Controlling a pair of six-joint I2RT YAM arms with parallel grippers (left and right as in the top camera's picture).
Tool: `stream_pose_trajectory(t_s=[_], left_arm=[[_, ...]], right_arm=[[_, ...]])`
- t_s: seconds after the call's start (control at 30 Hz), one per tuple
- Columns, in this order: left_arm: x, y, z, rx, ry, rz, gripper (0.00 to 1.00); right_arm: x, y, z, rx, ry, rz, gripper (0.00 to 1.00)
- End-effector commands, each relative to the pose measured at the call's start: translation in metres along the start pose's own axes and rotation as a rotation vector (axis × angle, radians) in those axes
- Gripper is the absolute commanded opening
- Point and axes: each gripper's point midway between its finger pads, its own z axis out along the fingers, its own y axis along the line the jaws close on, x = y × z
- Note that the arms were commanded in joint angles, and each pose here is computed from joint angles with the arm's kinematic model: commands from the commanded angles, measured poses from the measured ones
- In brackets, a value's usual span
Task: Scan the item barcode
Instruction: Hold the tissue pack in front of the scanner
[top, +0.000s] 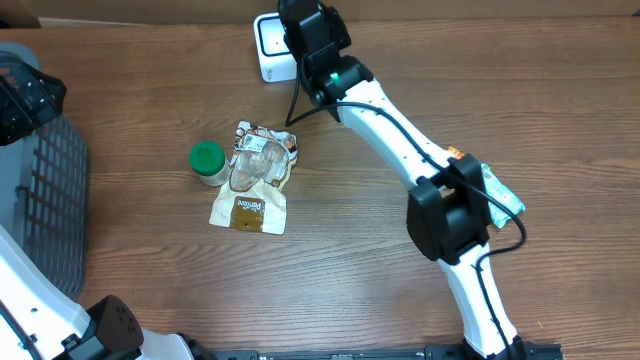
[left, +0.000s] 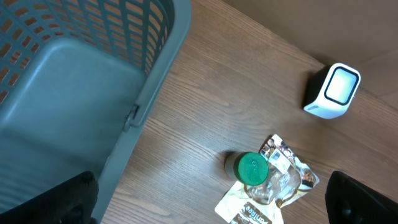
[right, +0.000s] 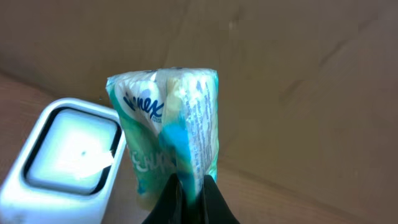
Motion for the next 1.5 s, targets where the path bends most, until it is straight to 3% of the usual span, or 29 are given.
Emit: stream_pose_trajectory(t_s=[0.0, 0.13, 0.3, 0.97, 1.27, 1.47], left_arm=[[-0.003, -0.003, -0.007, 0.01, -0.023, 0.028, 0.99], [-0.003, -0.003, -0.007, 0.01, -0.023, 0.028, 0.99], [-0.003, -0.003, -0.007, 0.01, -0.023, 0.028, 0.99], [-0.003, -0.003, -0.007, 0.01, -0.023, 0.028, 1.0], [-0.003, -0.003, -0.007, 0.01, -0.023, 0.028, 0.99], [-0.003, -0.003, -0.007, 0.01, -0.023, 0.028, 1.0]], right_arm=[[0.005, 0.021, 0.014, 0.004, -0.034, -0.265, 0.04], [0.019, 0.057, 0.027, -0.031, -0.073, -0.467, 0.04], [0.036, 0.084, 0.04, -0.031, -0.104, -0.582, 0.04], [0.021, 0.074, 0.035, 0.033, -0.131, -0.539, 0.04], [-0.041, 0.022, -0.019, 0.021, -0.138, -0.336, 0.04], [-0.067, -0.019, -0.085, -0.073, -0.065, -0.082, 0.04]])
